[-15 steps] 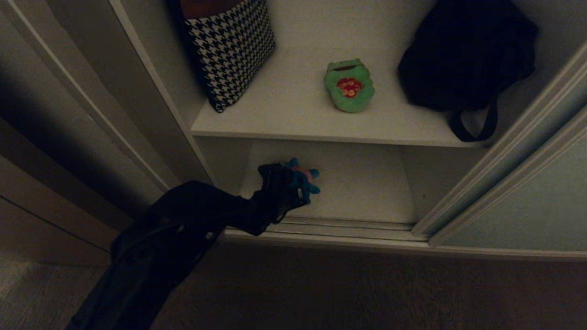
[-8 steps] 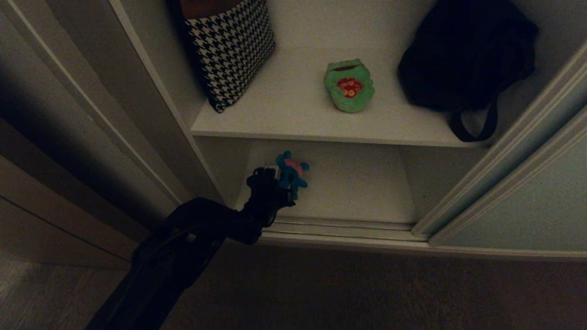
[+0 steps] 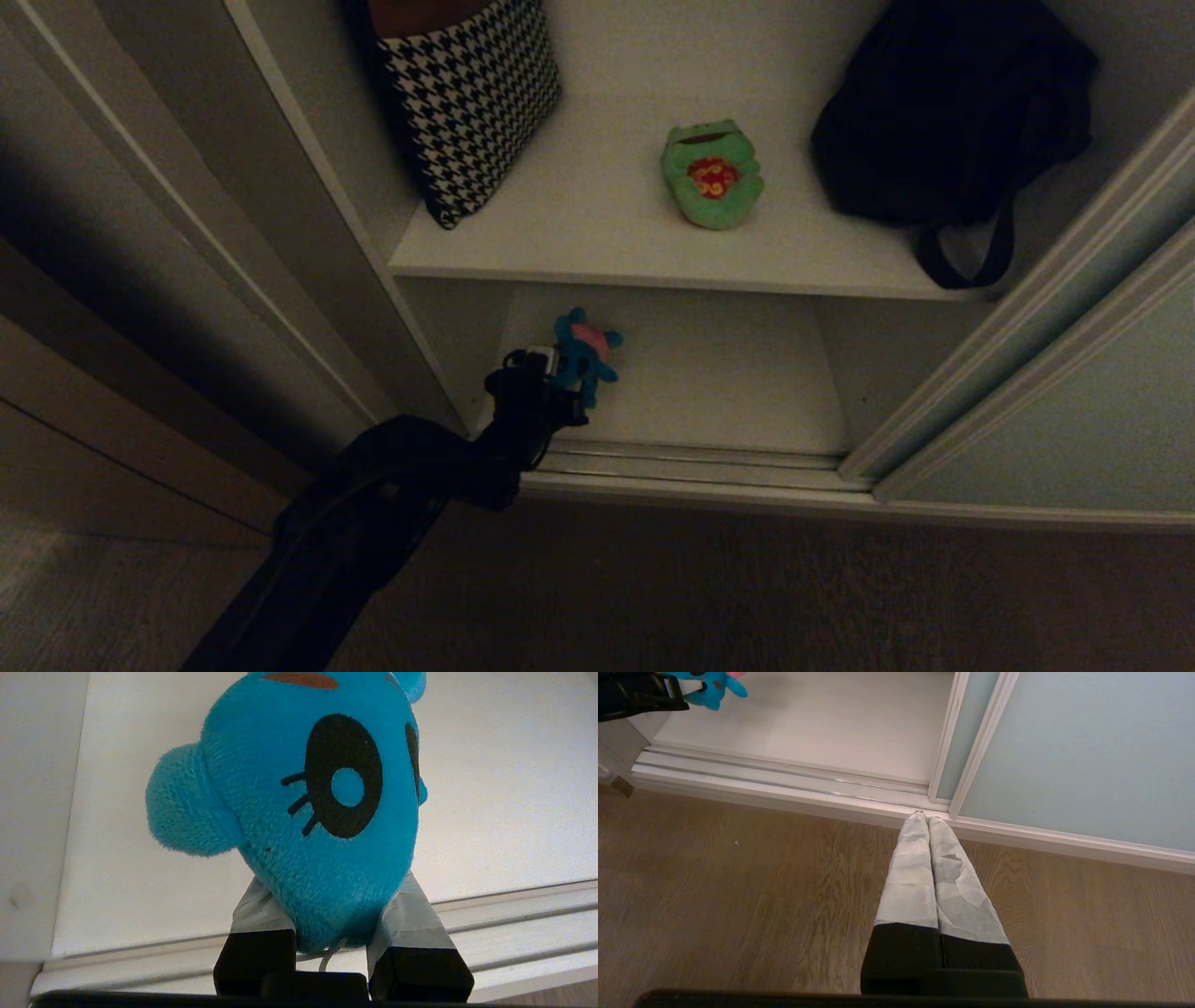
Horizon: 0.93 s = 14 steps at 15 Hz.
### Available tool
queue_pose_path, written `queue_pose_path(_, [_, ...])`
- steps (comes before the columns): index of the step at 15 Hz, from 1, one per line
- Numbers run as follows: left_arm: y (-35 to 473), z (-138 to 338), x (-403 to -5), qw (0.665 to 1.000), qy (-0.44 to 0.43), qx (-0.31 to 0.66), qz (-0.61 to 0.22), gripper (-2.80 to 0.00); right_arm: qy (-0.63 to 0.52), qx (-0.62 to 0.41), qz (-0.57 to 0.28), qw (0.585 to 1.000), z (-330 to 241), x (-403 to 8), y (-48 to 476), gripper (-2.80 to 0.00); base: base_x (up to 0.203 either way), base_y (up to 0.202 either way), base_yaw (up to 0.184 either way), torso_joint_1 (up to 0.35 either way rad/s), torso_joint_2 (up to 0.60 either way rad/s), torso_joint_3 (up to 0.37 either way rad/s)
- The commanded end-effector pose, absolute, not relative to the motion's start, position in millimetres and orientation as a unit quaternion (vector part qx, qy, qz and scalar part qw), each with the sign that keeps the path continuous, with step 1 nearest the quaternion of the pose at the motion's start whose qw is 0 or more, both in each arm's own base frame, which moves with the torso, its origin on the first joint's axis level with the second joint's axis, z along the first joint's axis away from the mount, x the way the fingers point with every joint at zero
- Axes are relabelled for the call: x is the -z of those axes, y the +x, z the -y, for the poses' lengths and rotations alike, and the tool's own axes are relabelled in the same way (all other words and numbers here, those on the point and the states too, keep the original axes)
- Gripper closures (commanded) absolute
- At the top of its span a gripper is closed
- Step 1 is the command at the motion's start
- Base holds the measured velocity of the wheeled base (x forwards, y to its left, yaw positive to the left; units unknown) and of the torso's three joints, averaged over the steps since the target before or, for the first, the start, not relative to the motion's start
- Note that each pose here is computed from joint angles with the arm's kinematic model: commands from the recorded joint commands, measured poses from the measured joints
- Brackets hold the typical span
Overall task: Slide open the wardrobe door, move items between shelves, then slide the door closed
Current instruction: Place the blue doll on the lower shelf
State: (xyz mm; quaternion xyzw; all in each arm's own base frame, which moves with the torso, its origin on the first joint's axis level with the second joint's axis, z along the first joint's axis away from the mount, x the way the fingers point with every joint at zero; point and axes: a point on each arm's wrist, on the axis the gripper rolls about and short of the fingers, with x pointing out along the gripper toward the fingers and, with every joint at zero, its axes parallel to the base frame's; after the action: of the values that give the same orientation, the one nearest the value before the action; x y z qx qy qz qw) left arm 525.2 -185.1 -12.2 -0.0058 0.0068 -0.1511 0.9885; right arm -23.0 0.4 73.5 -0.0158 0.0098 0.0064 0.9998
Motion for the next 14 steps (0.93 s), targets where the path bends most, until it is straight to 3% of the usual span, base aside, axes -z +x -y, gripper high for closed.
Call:
queue_pose_path(1, [527, 178, 16, 0.989, -0.006, 0.145, -0.003, 0.00, -0.016, -0.006, -0.009, 1.000, 0, -74, -23, 0.00, 0.000, 0.000, 0.000, 0.000, 0.00, 0.000])
queue_pose_path(14, [530, 167, 33, 0.988, -0.008, 0.155, 0.009, 0.00, -0.016, -0.006, -0.010, 1.000, 0, -74, -23, 0.00, 0.000, 0.000, 0.000, 0.000, 0.00, 0.000])
